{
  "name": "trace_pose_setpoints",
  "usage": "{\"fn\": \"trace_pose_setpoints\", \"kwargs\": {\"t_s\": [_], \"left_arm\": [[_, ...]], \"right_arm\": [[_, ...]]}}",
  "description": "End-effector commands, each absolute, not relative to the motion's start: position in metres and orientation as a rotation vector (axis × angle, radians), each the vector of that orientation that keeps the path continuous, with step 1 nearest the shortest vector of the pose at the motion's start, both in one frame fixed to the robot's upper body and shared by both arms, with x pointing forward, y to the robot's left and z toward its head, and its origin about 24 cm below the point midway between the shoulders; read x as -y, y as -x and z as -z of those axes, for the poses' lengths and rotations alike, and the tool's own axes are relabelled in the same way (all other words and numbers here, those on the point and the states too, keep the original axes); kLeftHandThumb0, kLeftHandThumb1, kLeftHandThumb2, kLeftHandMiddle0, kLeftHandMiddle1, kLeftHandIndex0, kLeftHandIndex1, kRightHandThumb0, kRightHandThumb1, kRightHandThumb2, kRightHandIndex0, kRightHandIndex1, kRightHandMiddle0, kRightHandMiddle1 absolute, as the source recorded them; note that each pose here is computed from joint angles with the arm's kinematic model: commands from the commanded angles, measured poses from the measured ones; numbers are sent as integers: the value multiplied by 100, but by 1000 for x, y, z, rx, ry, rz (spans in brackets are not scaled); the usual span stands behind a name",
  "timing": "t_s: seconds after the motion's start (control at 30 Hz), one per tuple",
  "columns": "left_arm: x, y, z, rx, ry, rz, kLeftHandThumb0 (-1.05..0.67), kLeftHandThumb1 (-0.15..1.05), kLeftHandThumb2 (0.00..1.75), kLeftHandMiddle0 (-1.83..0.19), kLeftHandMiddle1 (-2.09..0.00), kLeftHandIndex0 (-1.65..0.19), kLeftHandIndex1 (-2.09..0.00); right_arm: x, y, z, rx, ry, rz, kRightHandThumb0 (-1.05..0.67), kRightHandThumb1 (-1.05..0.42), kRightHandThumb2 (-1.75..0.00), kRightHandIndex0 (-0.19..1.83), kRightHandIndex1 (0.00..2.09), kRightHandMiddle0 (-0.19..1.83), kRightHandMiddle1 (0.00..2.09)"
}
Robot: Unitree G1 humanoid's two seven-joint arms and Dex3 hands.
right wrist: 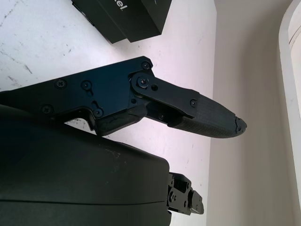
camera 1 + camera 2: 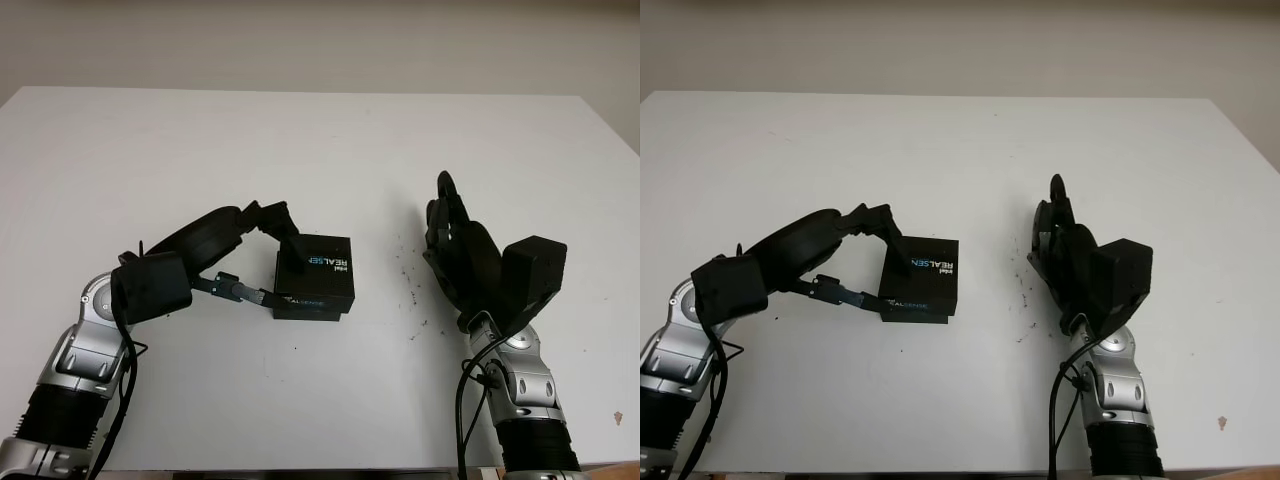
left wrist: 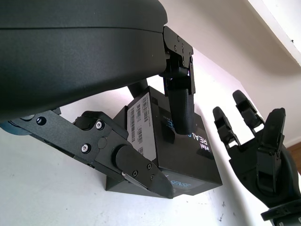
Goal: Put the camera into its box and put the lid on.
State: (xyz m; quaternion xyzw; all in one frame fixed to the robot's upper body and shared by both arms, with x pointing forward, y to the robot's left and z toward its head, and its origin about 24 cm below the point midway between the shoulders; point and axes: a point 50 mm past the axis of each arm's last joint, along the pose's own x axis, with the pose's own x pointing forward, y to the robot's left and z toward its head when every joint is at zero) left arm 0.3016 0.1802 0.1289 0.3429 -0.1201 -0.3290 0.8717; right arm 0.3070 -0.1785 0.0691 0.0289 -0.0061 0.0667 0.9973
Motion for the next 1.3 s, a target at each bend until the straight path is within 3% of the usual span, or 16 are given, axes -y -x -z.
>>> {"fn": "trace_pose_setpoints", "kwargs": {"t_s": [0.0,0.6,1.27], "left_arm": [[-181,-298,-126,246,-731,690,-20,105,7,-23,-161,-15,-155],[-183,-299,-125,231,-760,684,-20,105,8,-23,-158,-16,-151],[-187,-313,-126,218,-831,707,-17,105,7,-26,-147,-17,-147]], "right_arm": [[181,-309,-75,33,-48,-138,-74,-105,-78,-19,0,-19,0],[182,-310,-76,31,-40,-151,-73,-105,-78,-19,0,-19,0],[183,-308,-76,25,-23,-151,-75,-105,-76,-19,0,-19,0]]}}
